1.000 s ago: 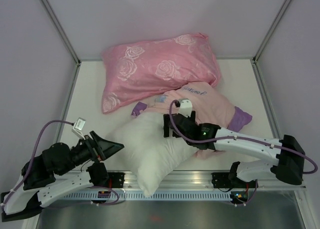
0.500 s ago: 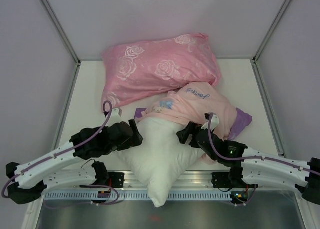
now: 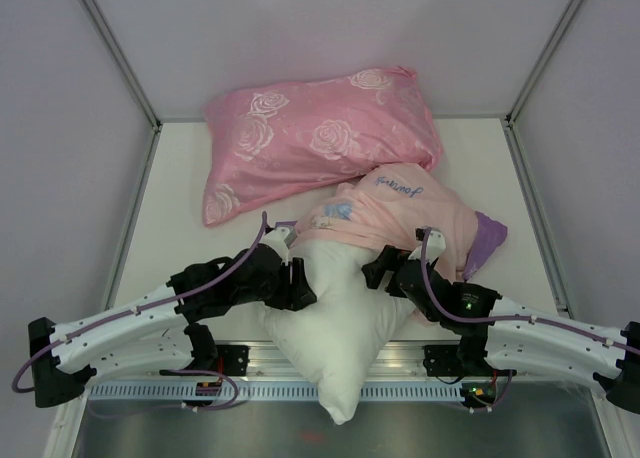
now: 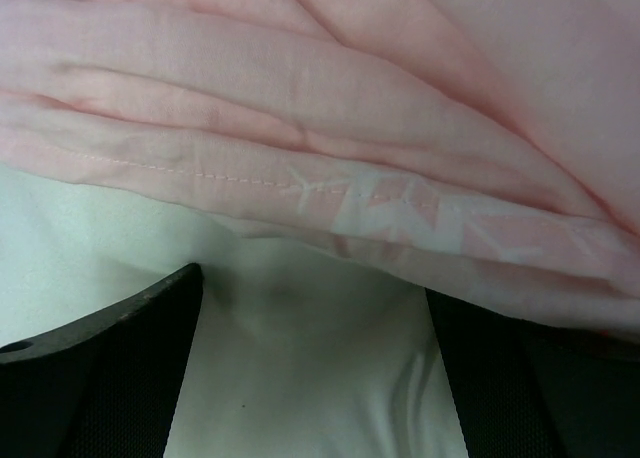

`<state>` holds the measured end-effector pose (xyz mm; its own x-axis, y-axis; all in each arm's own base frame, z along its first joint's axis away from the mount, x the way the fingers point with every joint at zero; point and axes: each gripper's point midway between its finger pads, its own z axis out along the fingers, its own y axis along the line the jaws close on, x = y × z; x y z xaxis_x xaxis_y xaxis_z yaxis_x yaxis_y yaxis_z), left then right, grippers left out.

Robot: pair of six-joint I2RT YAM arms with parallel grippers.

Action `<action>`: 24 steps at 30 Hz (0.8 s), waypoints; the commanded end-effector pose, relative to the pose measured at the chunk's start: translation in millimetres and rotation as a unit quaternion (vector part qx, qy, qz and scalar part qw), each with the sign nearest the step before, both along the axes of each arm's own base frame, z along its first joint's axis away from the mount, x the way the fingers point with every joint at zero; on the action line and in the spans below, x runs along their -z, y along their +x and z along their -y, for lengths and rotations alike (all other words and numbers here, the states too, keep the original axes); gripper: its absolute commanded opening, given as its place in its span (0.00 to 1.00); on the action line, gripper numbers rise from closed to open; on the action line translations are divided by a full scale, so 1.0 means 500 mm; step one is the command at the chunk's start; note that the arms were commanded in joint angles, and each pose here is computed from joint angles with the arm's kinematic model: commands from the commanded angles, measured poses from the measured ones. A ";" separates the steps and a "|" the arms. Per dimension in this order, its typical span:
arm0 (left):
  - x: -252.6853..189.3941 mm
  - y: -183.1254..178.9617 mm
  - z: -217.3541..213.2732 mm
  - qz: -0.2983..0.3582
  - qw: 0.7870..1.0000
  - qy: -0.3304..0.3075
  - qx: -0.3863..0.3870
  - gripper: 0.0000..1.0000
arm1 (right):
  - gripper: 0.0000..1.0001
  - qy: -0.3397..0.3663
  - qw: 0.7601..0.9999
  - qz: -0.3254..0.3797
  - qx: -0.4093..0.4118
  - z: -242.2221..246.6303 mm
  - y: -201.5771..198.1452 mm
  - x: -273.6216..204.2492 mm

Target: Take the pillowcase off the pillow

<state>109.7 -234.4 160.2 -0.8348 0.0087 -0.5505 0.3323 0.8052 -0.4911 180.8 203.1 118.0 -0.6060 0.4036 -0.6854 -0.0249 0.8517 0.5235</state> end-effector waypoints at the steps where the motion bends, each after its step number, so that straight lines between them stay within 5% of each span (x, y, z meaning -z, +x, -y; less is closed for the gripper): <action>1: -0.058 -0.023 0.088 0.032 0.990 -0.092 0.106 0.57 | 0.98 -0.125 0.990 -0.050 -0.031 0.061 -0.036 0.078; 3: -0.063 -0.017 0.087 0.043 0.989 -0.093 0.103 0.40 | 0.98 -0.143 0.987 -0.046 -0.051 0.049 -0.032 0.062; 4: -0.066 -0.008 0.083 0.051 0.990 -0.089 0.092 0.18 | 0.98 -0.165 0.984 -0.035 -0.061 0.042 -0.021 0.030; 6: -0.072 -0.005 0.074 0.057 0.991 -0.086 0.087 0.02 | 0.98 -0.181 0.981 -0.020 -0.066 0.031 -0.005 -0.017; 13: -0.099 0.006 0.051 0.084 0.990 -0.094 0.064 0.02 | 0.98 -0.179 0.967 0.096 -0.156 -0.102 0.062 -0.338; 18: -0.126 0.005 0.038 0.099 0.988 -0.101 0.063 0.02 | 0.98 -0.281 0.926 0.113 -0.224 -0.164 0.104 -0.368; 24: -0.151 -0.010 0.013 0.105 0.987 -0.103 0.071 0.02 | 0.98 -0.417 0.874 0.054 -0.245 -0.145 0.125 -0.248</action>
